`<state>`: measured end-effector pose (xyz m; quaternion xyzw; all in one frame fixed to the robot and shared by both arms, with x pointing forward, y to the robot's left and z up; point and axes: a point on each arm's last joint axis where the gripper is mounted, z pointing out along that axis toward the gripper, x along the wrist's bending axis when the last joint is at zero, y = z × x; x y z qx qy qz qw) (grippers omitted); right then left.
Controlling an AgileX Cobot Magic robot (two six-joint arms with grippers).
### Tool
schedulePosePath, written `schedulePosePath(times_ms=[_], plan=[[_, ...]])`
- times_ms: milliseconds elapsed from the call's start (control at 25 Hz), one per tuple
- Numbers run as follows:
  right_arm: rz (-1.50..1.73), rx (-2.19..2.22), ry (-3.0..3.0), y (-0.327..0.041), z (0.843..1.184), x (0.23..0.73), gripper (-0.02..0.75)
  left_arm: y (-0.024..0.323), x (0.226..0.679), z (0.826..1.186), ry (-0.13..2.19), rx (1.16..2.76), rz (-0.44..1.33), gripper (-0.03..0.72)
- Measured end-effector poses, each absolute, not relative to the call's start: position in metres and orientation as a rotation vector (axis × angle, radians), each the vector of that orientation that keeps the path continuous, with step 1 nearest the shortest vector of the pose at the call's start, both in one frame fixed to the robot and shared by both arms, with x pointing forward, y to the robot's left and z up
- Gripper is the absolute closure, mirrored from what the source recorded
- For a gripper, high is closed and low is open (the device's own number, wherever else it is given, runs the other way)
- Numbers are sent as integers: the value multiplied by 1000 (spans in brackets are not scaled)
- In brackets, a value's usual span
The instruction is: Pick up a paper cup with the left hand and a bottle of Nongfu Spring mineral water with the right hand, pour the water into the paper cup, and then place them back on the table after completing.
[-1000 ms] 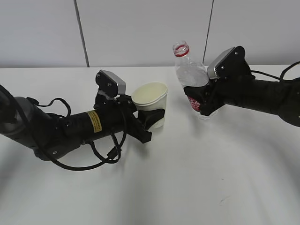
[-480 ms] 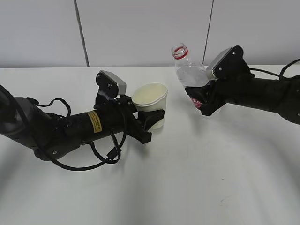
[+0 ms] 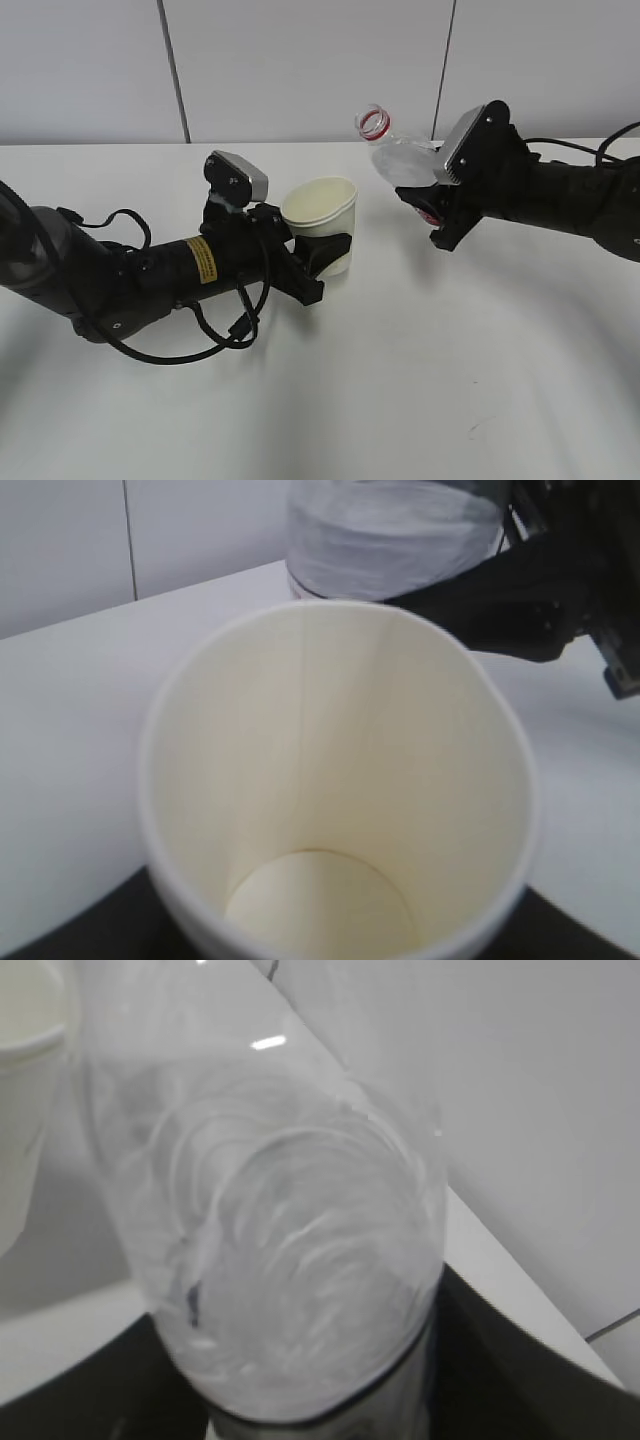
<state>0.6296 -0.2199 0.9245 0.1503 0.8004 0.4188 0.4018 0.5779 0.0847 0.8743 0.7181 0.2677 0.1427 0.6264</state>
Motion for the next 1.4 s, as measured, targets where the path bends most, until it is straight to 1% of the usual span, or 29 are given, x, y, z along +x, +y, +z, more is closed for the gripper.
schedulePosePath(times_ms=[920,1400], plan=[[889,156,1970,-222,933,638,334,81,570,872,574,1684,228,313],[771,31,1947,-224,934,640,339,80,569,871,564,1697,222,313]])
